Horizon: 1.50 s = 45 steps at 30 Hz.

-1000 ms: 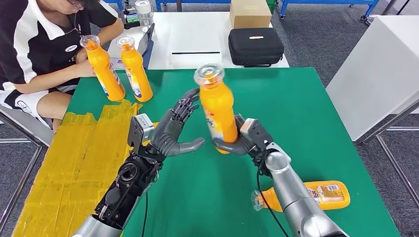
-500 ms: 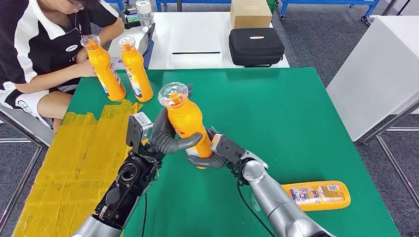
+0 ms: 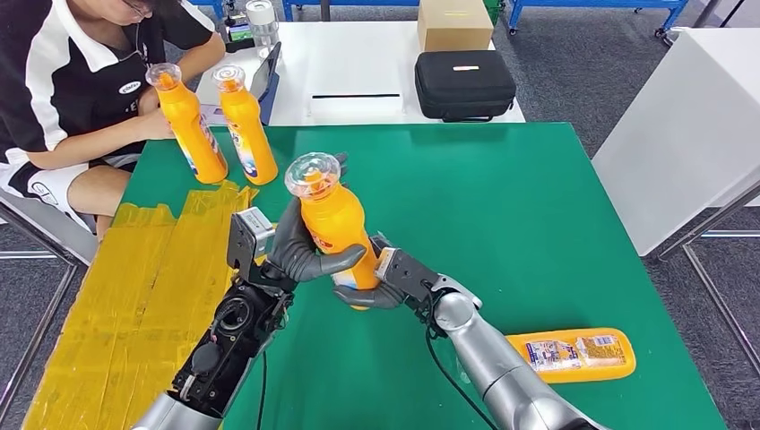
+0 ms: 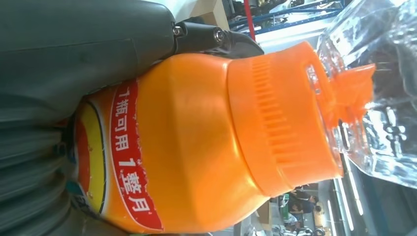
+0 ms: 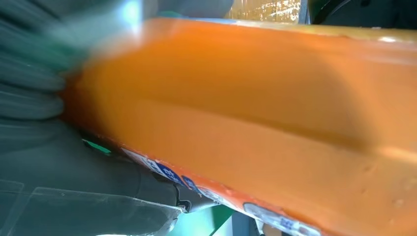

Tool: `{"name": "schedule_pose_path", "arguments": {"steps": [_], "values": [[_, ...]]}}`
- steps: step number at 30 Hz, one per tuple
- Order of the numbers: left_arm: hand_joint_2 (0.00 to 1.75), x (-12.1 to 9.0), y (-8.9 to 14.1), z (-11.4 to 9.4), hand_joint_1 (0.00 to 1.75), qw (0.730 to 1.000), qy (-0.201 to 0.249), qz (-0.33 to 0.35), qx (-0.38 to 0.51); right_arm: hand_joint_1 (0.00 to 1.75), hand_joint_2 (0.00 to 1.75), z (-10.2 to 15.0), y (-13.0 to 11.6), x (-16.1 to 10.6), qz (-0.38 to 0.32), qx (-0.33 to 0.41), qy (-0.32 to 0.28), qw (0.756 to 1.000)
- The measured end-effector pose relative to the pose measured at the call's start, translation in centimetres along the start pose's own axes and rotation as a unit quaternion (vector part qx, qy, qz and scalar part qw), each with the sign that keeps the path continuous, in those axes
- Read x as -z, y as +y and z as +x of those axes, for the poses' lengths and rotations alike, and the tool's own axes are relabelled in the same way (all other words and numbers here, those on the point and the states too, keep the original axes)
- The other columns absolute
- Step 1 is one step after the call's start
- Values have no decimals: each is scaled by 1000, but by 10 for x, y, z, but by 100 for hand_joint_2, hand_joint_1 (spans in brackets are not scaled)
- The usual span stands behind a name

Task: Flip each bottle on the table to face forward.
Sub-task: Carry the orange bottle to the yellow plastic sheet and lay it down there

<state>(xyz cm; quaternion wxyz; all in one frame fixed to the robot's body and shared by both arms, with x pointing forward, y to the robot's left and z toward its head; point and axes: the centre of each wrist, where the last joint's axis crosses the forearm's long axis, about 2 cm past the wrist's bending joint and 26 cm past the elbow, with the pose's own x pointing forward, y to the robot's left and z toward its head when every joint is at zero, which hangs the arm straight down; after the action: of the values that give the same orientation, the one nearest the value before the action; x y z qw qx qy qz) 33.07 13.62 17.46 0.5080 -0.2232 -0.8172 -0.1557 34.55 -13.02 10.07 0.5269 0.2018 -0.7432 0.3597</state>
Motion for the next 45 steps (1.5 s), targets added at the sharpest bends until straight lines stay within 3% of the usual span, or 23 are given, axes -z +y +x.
{"name": "schedule_pose_path", "arguments": {"steps": [17,21,27,32,35,38,41,43,45], "values": [[175,-3,2,2,175,1000,-7,13,3,175,175,4,2,4,-7,-2,-1,1000],[175,-2,3,3,175,1000,-11,19,3,2,175,6,1,4,-19,-16,-5,1000],[175,-6,15,5,175,994,-24,85,70,0,175,16,-8,-2,-57,-56,-24,996],[175,-12,37,12,175,968,-43,160,186,0,175,22,-21,-20,-91,-76,-33,992],[175,-16,48,16,175,917,-58,204,337,0,175,25,-25,-35,-115,-97,-32,988],[175,-22,60,22,175,801,-78,216,553,0,175,28,-29,-54,-141,-114,-32,983],[175,-25,72,23,175,682,-83,175,706,0,175,35,-35,-69,-157,-126,-35,979],[175,-26,78,22,175,646,-76,158,743,0,175,39,-38,-75,-162,-131,-37,977],[175,-25,87,19,175,630,-48,152,760,0,175,42,-41,-79,-161,-129,-40,978]]}}
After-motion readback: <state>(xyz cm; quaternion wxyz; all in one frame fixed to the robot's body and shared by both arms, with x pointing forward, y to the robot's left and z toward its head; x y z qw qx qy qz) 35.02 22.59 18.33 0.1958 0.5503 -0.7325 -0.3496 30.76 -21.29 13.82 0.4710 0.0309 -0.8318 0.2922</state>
